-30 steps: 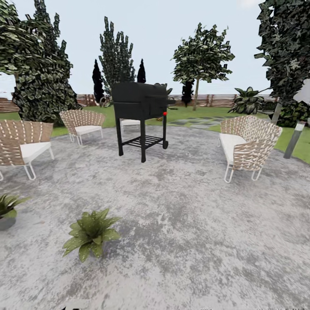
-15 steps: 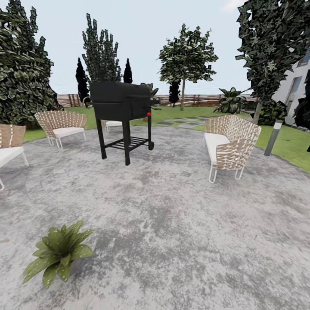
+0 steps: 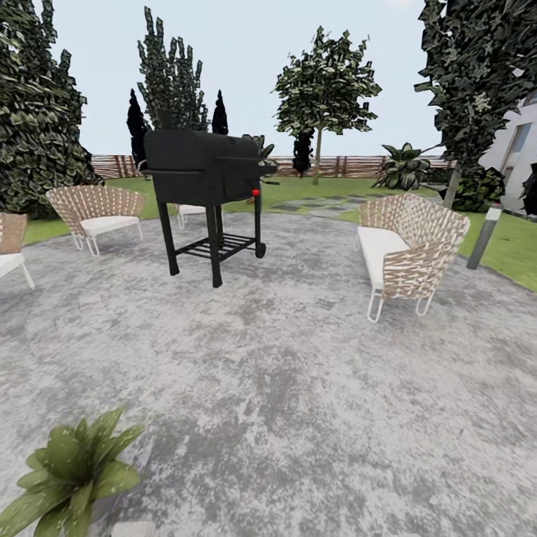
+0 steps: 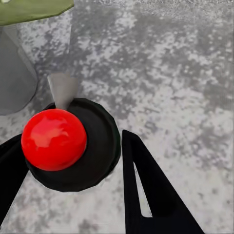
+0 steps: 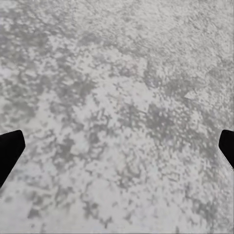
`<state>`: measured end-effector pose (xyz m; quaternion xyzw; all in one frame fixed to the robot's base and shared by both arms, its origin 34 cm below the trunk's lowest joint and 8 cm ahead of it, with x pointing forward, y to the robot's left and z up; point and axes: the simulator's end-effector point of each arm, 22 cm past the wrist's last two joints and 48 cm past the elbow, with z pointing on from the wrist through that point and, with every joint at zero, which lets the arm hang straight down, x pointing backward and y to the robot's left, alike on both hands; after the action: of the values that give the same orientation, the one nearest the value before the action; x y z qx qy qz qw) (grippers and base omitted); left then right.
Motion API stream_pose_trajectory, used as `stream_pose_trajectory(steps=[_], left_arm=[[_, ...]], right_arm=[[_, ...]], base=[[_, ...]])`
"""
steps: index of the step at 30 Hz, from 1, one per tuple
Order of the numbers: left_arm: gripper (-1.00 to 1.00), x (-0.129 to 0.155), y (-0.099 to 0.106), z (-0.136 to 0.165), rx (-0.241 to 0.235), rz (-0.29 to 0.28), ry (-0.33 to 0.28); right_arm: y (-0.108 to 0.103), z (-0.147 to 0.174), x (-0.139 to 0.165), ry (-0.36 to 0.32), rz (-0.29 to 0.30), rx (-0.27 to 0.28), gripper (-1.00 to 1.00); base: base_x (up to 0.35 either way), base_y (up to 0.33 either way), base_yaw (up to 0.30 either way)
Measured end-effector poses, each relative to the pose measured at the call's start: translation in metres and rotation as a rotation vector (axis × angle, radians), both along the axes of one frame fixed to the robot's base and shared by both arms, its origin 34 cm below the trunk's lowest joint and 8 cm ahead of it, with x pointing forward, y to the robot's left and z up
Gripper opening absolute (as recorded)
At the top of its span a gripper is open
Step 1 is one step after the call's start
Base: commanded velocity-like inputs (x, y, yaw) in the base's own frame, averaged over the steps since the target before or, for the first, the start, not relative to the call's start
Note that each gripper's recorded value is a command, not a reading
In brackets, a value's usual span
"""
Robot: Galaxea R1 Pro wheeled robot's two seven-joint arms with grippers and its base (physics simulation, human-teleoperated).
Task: Pick up the pesticide atomizer in the garden and spray insectifuge to fully cover both potted plants in the garden.
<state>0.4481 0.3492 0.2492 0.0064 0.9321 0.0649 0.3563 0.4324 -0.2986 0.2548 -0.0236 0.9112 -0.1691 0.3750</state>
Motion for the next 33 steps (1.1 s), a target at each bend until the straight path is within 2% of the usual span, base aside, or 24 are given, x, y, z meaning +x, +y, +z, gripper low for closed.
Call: stream_pose_trajectory(steps=[13, 33], left_arm=[[-1.0, -0.0023, 0.0, -0.001, 0.0, 0.0, 0.003], [-1.0, -0.0034, 0.0013, -0.0014, 0.001, 0.002, 0.005]], right_arm=[[0.0, -0.0001, -0.0002, 0.0, 0.0, 0.0, 1.0], [0.0002, 0.0, 0.0002, 0.0, 0.001, 0.001, 1.0]], base=[[0.338, -0.022, 0.0], [0.314, -0.124, 0.0]])
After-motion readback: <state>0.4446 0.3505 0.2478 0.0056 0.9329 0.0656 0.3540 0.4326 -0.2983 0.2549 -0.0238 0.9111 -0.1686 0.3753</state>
